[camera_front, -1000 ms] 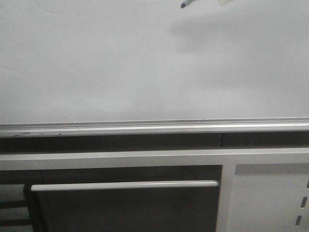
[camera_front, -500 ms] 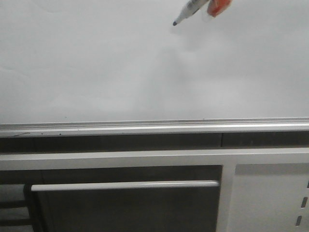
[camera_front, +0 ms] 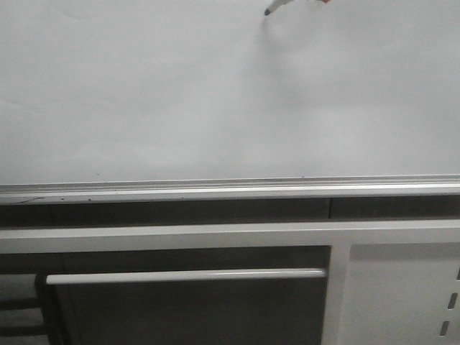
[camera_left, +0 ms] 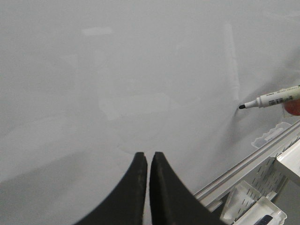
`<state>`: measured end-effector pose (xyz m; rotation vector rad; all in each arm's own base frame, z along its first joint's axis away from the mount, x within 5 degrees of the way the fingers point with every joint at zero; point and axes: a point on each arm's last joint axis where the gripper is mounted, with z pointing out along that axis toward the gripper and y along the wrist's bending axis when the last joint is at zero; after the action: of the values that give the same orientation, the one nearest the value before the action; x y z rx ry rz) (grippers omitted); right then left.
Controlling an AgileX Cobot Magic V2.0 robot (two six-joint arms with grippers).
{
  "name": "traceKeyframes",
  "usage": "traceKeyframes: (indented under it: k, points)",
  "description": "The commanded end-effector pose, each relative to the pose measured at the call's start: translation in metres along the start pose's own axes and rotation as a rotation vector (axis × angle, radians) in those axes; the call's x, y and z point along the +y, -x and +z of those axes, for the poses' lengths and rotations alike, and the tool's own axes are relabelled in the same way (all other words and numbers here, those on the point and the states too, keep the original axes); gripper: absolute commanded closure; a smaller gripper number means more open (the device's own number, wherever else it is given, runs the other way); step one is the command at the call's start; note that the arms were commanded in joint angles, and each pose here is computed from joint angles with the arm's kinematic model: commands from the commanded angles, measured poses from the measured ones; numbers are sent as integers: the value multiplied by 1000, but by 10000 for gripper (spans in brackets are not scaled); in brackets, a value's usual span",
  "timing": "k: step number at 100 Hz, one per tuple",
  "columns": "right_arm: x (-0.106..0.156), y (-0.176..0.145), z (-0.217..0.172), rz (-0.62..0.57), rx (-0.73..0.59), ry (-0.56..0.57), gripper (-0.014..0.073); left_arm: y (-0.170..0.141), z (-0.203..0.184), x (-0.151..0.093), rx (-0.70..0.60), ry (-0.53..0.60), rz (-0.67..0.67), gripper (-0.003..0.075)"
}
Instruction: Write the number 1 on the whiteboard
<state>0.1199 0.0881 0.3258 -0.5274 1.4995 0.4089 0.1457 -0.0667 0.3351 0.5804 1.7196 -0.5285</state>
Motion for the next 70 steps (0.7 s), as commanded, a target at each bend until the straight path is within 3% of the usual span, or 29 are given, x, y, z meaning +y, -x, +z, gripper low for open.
traceKeyframes:
  k: [1,48,70]
  points:
    - [-5,15,4,-31,-78,-54,638,13,-4,-1,-62,3,-25,741]
    - [-1,-5,30,-53,48,-37,638,13,-4,-1,-62,0,-26,741]
    - [4,17,4,-36,-5,52,638,13,-4,-2,-60,-9,-26,741]
